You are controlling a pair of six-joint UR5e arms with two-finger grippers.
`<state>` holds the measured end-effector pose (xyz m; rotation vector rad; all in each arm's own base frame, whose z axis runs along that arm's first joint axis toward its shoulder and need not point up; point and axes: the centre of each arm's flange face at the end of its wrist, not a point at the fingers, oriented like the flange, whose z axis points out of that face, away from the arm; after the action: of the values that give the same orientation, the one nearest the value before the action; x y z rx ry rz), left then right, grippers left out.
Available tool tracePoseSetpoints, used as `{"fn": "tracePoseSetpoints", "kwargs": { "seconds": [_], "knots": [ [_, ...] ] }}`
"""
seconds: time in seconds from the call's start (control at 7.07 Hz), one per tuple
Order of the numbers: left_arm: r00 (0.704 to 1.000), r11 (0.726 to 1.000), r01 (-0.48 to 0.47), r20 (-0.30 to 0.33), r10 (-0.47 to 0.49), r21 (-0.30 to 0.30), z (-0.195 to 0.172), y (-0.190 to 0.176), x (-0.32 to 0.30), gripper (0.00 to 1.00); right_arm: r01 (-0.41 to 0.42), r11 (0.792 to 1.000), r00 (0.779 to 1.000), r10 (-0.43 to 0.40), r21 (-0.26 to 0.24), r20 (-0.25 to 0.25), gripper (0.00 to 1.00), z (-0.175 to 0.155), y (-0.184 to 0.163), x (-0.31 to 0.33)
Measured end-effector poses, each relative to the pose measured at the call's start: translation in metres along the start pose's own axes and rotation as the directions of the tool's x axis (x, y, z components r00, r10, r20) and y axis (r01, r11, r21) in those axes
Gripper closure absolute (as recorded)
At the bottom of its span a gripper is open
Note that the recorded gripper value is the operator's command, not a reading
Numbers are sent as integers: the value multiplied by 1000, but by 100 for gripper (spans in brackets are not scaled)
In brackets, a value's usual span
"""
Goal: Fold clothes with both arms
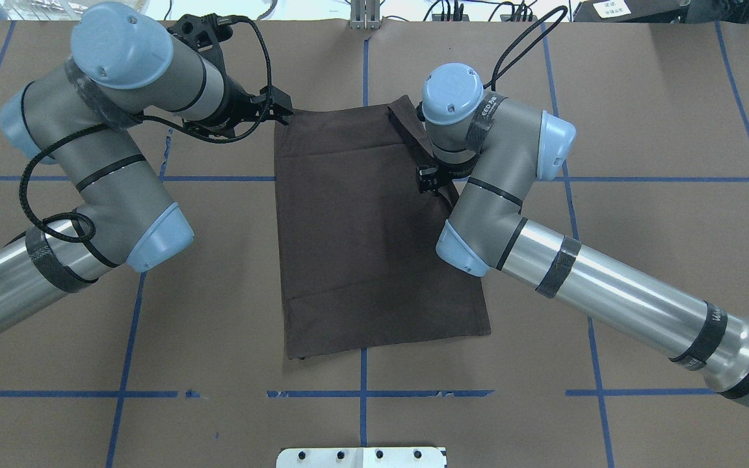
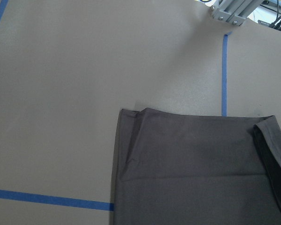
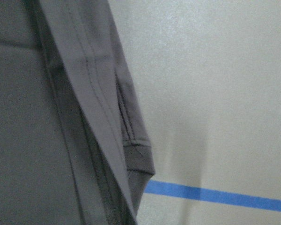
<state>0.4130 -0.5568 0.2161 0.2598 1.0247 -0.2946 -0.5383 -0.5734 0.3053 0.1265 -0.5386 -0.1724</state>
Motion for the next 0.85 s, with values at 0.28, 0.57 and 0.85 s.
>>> {"fn": "tracePoseSetpoints", "kwargs": {
  "seconds": [0.28,0.57,0.85],
  "knots": [
    [1000,1000,0,-7,0,2,-2,0,3,0,5,1000,1000,-5,-4,-22,0,7,-9,26],
    [1000,1000,1,-11,-1,2,-4,1,5,0,9,1000,999,-9,-10,-41,0,13,-18,63],
    [1000,1000,-1,-18,1,3,-8,1,8,0,17,1000,1000,-17,-16,-26,0,3,-34,96]
  ]
}}
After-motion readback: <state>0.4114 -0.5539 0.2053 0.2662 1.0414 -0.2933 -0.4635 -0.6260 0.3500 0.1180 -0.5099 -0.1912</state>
